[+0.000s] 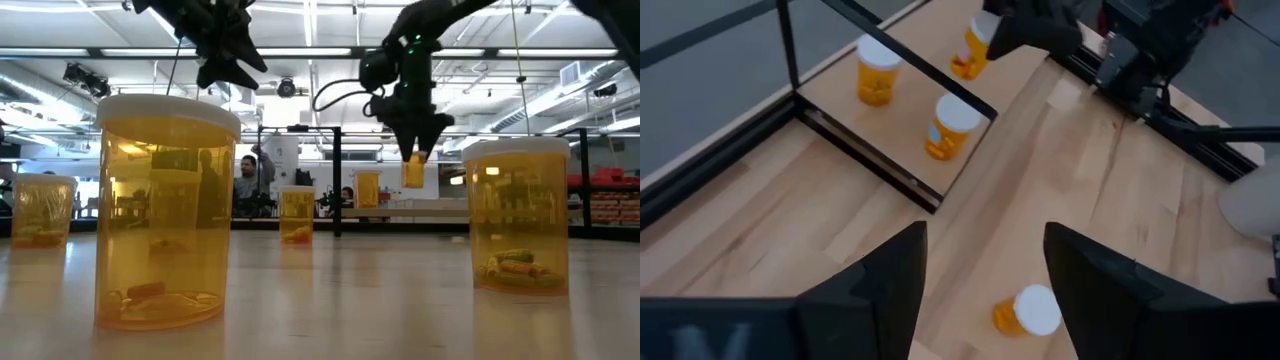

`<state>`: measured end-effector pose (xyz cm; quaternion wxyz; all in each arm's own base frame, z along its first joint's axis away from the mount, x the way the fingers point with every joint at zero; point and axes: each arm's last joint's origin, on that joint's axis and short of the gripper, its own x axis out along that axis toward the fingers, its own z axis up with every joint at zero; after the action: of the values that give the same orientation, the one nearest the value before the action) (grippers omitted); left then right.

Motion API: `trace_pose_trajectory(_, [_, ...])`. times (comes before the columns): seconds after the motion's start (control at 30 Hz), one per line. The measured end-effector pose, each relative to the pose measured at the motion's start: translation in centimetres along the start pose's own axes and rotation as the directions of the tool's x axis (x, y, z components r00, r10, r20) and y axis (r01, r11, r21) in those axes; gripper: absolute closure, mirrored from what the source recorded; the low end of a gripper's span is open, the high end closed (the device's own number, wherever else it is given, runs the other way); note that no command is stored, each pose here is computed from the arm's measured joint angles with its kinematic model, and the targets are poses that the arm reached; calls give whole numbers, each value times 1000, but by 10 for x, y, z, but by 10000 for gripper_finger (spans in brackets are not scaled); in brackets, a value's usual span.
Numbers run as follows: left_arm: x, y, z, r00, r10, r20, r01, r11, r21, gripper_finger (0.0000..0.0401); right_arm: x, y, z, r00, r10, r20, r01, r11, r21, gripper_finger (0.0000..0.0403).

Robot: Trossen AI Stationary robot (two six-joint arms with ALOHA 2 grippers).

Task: Pick and place medicine bottles onto shelf by color
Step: Put the orange pill bottle on the shelf

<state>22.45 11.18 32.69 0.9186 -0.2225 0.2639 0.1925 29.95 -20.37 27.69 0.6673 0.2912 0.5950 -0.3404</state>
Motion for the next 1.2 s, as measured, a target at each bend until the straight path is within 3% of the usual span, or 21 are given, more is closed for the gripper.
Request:
trace_pose_trajectory(0.2, [0, 2, 1, 1000, 7, 2, -7, 1000, -5, 186, 13, -14, 38, 1000, -8, -2, 8, 1000, 8, 171])
trace_pose_trajectory(0.4, [0, 2, 0, 1000, 6, 1, -6, 1000, -6, 190, 30, -25, 56, 997, -28, -69, 28, 1000, -6, 171])
trace_pose_trajectory(1.2, [0, 2, 0, 1000, 7, 0, -7, 1000, -13, 186, 38, -34, 62, 998, -25, -57, 25, 1000, 7, 170])
